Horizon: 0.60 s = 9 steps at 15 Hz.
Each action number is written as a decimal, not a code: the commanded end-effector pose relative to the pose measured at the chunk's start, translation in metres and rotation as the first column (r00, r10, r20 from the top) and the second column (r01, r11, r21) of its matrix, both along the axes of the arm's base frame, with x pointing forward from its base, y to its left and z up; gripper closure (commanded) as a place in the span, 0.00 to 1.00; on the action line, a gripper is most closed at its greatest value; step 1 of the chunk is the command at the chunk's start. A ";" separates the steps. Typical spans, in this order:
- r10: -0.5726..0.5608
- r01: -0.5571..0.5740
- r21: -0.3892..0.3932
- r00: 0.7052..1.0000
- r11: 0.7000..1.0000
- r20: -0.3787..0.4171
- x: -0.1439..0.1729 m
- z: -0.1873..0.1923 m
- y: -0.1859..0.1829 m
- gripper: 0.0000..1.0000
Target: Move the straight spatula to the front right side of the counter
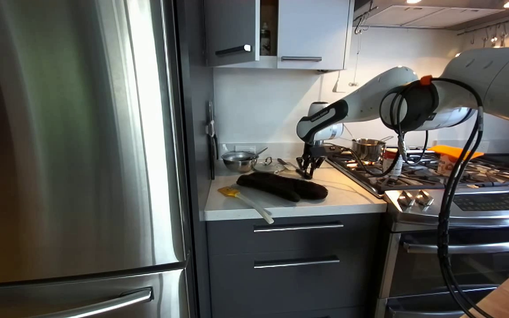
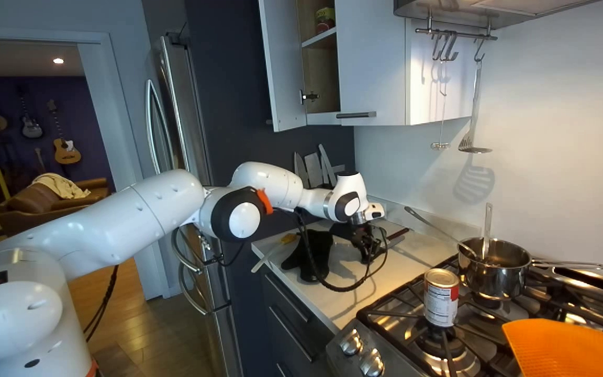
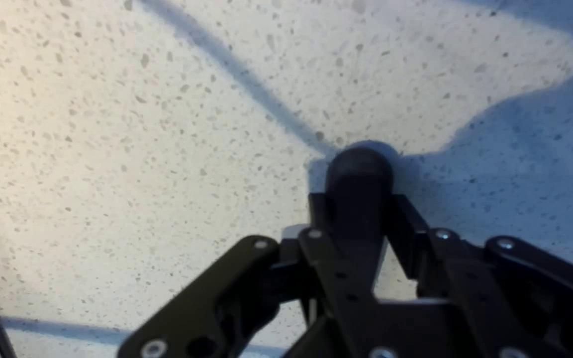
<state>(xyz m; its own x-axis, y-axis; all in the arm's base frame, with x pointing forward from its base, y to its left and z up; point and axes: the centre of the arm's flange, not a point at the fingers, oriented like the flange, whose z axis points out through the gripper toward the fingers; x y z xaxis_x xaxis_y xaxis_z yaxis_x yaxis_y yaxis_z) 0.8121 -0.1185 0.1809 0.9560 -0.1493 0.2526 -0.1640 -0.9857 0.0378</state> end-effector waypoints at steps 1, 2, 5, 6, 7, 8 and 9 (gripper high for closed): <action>-0.002 0.003 0.029 0.999 1.000 -0.049 0.022 -0.006 -0.006 0.91; -0.025 0.027 0.032 0.997 0.999 -0.072 0.019 -0.002 -0.006 0.91; -0.039 0.049 0.062 0.989 0.997 -0.143 -0.003 0.012 0.005 0.91; -0.051 0.061 0.061 0.987 0.996 -0.154 -0.009 0.016 0.008 0.91; -0.062 0.072 0.059 0.985 0.996 -0.161 -0.020 0.020 0.013 0.91; -0.074 0.084 0.054 0.984 0.995 -0.165 -0.025 0.023 0.015 0.91; -0.090 0.099 0.051 0.983 0.994 -0.157 -0.032 0.025 0.017 0.91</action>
